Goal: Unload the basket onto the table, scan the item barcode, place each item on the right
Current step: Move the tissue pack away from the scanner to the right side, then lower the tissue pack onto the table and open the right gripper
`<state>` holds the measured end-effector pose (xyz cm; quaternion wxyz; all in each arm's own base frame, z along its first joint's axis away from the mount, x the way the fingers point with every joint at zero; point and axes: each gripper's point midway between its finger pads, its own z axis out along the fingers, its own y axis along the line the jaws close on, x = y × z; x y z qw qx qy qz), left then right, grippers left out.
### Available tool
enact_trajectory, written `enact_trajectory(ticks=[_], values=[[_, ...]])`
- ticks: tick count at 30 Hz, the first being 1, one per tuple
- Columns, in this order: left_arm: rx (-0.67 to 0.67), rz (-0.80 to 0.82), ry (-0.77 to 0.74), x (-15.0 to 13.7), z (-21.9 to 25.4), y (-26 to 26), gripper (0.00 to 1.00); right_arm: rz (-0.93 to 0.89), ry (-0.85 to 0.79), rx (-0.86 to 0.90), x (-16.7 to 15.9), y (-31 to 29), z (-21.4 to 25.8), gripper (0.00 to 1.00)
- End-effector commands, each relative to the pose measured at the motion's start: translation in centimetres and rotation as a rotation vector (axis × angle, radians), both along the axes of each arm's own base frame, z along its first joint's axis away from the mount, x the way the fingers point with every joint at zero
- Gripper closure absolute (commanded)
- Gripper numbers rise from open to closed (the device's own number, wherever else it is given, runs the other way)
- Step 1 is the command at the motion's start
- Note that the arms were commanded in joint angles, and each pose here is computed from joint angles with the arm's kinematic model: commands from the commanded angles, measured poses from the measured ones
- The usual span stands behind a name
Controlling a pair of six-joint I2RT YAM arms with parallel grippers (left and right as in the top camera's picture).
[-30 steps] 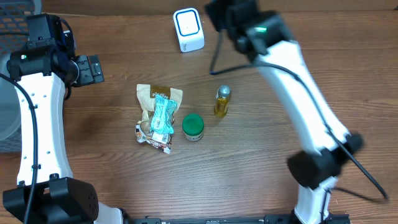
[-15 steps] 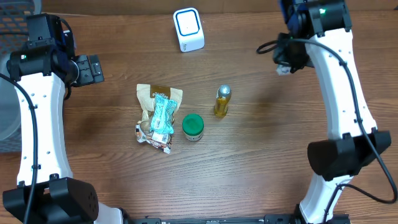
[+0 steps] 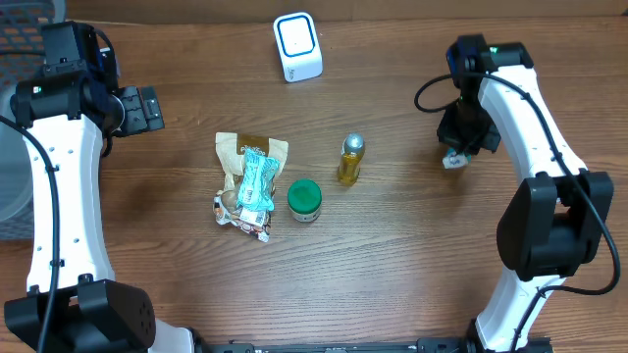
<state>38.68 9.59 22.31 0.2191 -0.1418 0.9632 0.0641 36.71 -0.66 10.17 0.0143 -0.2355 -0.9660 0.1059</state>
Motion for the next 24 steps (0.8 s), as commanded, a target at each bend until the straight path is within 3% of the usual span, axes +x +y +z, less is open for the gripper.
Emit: enact_trajectory(ticks=[1, 15, 24], values=[[0.02, -0.013, -0.026, 0.1, 1.2, 0.3, 0.01, -0.032, 0.009, -0.004, -0.3, -1.0, -1.2, 0.96], [0.02, -0.014, -0.026, 0.1, 1.2, 0.2, 0.0, -0.072, -0.076, 0.001, 1.4, -2.5, -3.4, 0.88], [0.02, -0.013, -0.026, 0.1, 1.2, 0.3, 0.0, -0.072, -0.083, 0.001, 1.5, -2.5, -3.5, 0.88]])
